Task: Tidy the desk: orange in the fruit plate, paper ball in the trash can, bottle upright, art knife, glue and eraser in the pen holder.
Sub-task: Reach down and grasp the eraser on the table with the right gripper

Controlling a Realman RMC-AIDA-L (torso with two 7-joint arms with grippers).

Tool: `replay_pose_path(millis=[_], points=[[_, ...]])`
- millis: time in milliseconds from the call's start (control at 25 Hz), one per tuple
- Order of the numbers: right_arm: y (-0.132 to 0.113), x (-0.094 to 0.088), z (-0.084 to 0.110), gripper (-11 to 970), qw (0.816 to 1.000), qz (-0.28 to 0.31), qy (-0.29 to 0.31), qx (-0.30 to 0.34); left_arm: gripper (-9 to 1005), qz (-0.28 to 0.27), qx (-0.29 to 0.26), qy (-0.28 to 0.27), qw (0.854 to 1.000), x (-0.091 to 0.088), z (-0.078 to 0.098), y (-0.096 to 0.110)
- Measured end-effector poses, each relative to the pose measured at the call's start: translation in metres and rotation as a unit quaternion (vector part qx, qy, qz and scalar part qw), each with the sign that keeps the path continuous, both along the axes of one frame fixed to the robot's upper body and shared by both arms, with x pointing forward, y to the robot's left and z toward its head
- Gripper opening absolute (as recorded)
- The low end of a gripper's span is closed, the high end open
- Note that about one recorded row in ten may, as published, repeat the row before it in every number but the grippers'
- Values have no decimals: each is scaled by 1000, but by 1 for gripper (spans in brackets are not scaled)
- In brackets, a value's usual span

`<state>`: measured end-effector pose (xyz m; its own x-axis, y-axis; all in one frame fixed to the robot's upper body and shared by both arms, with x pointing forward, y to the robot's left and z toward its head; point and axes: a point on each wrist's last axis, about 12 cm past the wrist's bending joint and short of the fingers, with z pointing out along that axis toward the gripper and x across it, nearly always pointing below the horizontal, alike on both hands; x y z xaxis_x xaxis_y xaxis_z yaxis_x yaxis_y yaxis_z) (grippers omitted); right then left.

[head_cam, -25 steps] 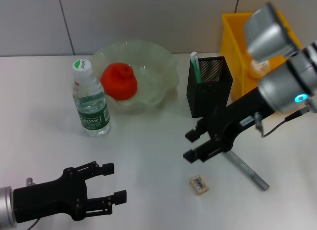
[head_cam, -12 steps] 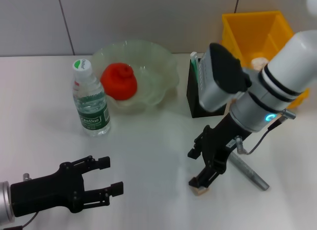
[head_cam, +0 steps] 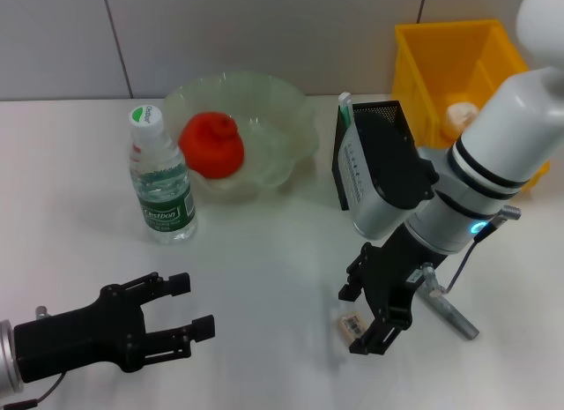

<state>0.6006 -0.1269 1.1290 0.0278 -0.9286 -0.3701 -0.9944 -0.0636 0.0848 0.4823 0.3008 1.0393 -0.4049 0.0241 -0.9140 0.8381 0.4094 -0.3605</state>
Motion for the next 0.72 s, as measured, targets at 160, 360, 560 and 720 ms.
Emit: replay_pose_path(millis=[160,360,560,720], points=[[1,0,-1,721,1000,15,-9,-4,864,3,-1,2,1000,0,0,0],[9,-5,-9,699,999,41,-26,-12,864,8,-3,2,1000,1,0,1],[13,-8,-12,676,998,53,-31,-14,864,13,-5,2,1000,1,0,2],[14,-9,-12,658,998,58,-32,-16,864,15,-6,2,1000,1,0,2]])
